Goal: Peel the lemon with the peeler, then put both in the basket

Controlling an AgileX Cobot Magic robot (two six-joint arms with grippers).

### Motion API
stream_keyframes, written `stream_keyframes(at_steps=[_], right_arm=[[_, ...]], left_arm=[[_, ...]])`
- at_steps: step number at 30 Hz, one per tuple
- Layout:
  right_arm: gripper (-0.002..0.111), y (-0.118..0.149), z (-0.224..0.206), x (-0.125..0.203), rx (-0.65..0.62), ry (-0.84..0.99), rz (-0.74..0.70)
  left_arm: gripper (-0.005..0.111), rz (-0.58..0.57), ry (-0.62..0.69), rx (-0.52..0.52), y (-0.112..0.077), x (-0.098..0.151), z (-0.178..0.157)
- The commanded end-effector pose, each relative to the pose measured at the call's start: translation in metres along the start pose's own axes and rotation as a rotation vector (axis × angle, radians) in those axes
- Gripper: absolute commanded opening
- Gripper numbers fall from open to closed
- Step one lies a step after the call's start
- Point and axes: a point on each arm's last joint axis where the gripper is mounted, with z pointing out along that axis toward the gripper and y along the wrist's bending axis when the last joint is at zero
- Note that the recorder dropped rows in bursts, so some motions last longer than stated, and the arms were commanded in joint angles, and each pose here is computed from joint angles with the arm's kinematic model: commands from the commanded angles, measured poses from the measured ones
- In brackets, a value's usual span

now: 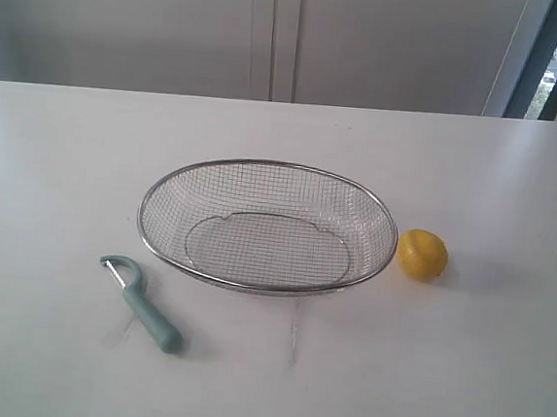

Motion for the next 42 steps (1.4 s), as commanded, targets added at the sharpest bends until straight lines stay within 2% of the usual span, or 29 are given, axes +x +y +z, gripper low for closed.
stream_keyframes(at_steps=[1,23,29,34,42], right_arm=[[0.0,0.0,0.0,-0.001,-0.005,-0.018,-0.006],[0.0,0.0,0.0,-0.002,-0.005,-0.029,-0.006],[0.0,0.001,-0.002,-0.017,-0.017,-0.193,-0.005],[0.0,0.003,-0.009,-0.038,-0.033,-0.437,-0.005],[0.0,0.003,-0.012,-0.043,-0.038,-0.507,-0.005]], left_arm=[[0.0,-0.001,0.001,-0.003,0.0,0.001,0.0],[0.0,-0.001,0.001,-0.003,0.0,0.001,0.0],[0.0,-0.001,0.001,-0.003,0.0,0.001,0.0],[0.0,-0.001,0.001,-0.003,0.0,0.001,0.0],[0.0,-0.001,0.001,-0.003,0.0,0.001,0.0]])
